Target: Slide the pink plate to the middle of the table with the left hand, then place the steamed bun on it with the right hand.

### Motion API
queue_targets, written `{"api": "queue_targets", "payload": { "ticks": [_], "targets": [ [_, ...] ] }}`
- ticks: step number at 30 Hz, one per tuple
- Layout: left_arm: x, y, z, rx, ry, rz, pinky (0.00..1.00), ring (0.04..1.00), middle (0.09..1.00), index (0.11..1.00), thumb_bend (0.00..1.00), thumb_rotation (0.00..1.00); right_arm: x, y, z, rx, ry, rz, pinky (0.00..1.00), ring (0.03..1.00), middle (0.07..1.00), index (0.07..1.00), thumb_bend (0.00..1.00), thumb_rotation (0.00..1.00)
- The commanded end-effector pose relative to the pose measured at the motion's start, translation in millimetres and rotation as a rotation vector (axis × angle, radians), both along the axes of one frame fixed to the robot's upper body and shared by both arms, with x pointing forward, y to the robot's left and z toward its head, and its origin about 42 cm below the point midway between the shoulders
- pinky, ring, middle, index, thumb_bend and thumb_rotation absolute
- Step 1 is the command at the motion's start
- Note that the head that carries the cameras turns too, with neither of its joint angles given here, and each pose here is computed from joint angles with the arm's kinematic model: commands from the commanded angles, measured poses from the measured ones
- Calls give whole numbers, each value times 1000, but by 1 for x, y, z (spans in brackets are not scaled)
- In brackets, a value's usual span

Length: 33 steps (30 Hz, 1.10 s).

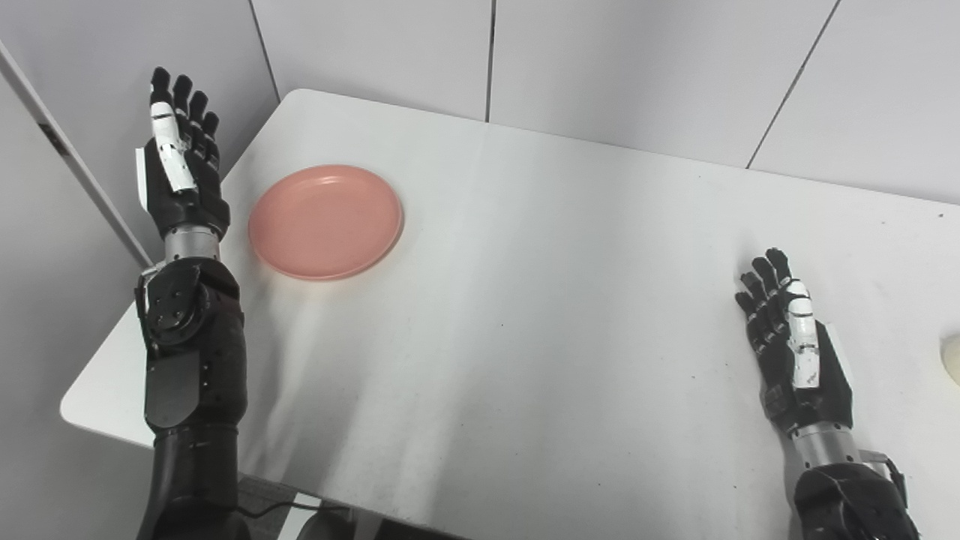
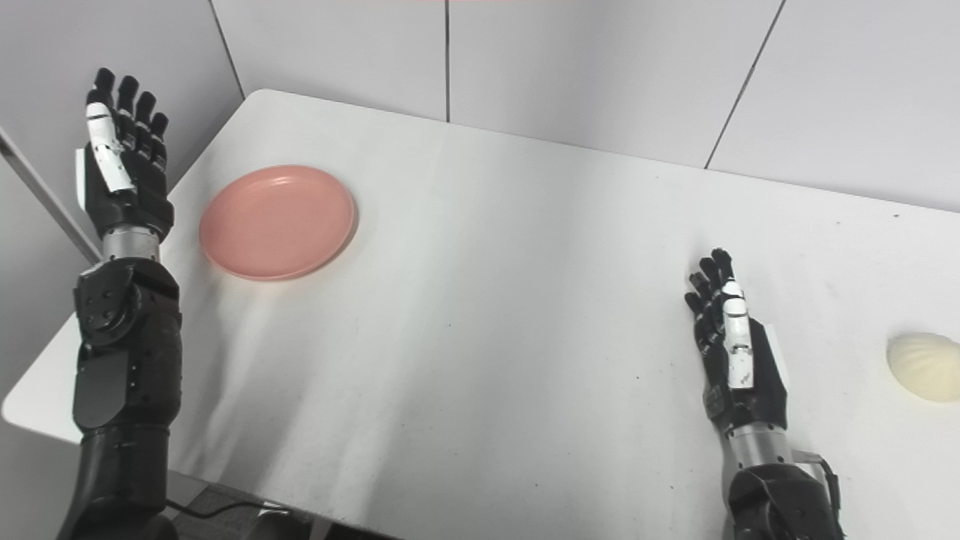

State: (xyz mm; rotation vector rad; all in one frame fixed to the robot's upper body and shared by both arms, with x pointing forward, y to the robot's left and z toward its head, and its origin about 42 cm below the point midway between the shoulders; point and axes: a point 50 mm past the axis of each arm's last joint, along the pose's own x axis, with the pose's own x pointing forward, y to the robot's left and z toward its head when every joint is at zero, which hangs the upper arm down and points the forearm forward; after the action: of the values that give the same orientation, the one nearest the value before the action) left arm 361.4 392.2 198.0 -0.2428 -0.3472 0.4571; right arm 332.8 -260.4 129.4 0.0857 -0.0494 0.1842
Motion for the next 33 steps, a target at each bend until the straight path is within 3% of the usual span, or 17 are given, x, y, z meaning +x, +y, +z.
{"api": "queue_targets", "payload": {
  "ticks": [1, 15, 19, 33],
  "targets": [
    [5, 11, 28, 52, -107, 19, 1000, 984, 996, 1000, 453, 1000, -4, -10, -8, -30, 61, -35, 1000, 1000, 1000, 1000, 67, 1000],
    [9, 21, 13, 8, -61, 23, 1000, 1000, 997, 1000, 478, 1000, -4, -9, -8, -26, 56, -35, 1000, 1000, 1000, 1000, 63, 1000],
    [11, 22, 8, -22, -48, 30, 1000, 991, 993, 1000, 445, 1000, -4, -9, -8, -19, 58, -34, 1000, 1000, 1000, 1000, 65, 1000],
    [17, 18, -18, -54, 57, 29, 1000, 994, 984, 998, 423, 1000, -4, -7, -7, -23, 57, -35, 1000, 1000, 1000, 1000, 56, 1000]
  ]
}}
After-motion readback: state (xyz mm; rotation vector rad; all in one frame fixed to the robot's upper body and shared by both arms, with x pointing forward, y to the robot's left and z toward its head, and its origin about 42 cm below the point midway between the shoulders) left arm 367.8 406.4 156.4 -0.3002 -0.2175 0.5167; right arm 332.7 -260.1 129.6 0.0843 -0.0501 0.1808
